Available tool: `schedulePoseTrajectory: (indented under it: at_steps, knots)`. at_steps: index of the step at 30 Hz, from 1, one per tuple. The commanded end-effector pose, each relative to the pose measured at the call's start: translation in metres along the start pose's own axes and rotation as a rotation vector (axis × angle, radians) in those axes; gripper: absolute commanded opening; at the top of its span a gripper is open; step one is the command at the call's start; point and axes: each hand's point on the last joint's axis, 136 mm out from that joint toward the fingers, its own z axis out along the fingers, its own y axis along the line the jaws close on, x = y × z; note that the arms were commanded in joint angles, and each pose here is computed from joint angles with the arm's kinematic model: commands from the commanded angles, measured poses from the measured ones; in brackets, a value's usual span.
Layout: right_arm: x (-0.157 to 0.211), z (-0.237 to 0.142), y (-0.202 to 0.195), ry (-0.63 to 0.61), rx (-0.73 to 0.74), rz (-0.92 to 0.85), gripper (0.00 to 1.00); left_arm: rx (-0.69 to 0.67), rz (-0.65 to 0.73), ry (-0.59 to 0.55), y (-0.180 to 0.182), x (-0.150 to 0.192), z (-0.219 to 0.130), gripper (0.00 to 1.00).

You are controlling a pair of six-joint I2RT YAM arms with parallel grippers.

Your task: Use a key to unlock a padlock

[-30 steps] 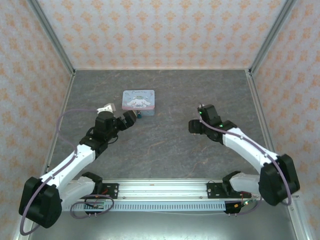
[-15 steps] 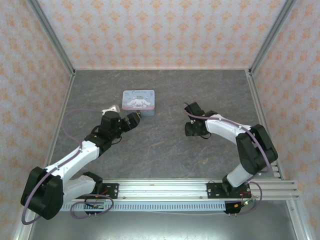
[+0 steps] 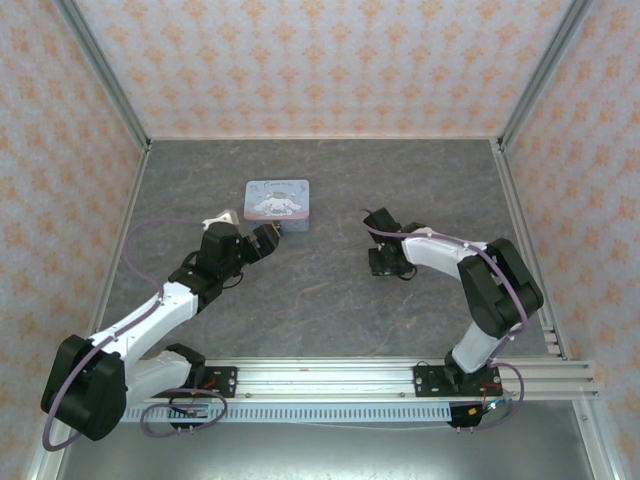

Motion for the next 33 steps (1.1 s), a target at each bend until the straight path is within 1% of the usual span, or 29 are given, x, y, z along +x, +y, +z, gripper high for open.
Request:
schedulePoseTrajectory:
  at_steps: [1,6,10,12,17,20,23,26,29,33]
  knots:
    - [0.011,0.012,-0.007,0.035,0.043,-0.002,0.29,-0.007,0.002,-0.029,-0.002,-0.006,-0.005,1.00]
    - [0.008,0.006,-0.005,0.010,0.040,-0.013,0.12,-0.009,0.006,-0.027,-0.002,-0.006,-0.005,1.00]
    - [0.003,-0.002,-0.003,-0.020,0.026,-0.019,0.04,-0.005,0.008,-0.028,-0.003,-0.007,-0.006,1.00]
    - [0.001,-0.007,-0.002,-0.035,0.016,-0.020,0.00,-0.001,0.011,-0.029,-0.004,-0.008,-0.007,1.00]
    - [-0.003,-0.023,0.009,-0.077,-0.062,-0.043,0.00,0.045,0.016,-0.033,-0.017,-0.012,-0.013,1.00]
    - [-0.009,-0.041,0.029,-0.118,-0.198,-0.057,0.00,0.117,0.022,-0.038,-0.033,-0.017,-0.022,1.00]
    - [-0.018,-0.070,0.061,-0.173,-0.438,-0.058,0.00,0.213,0.026,-0.049,-0.055,-0.024,-0.034,0.99]
    - [-0.031,-0.105,0.082,-0.225,-0.641,-0.036,0.00,0.295,0.030,-0.059,-0.074,-0.031,-0.048,0.97]
    - [-0.041,-0.138,0.098,-0.234,-0.821,-0.008,0.00,0.393,0.026,-0.065,-0.095,-0.036,-0.063,0.94]
    - [-0.055,-0.188,0.121,-0.246,-1.070,0.041,0.00,0.556,0.004,-0.073,-0.126,-0.044,-0.083,0.89]
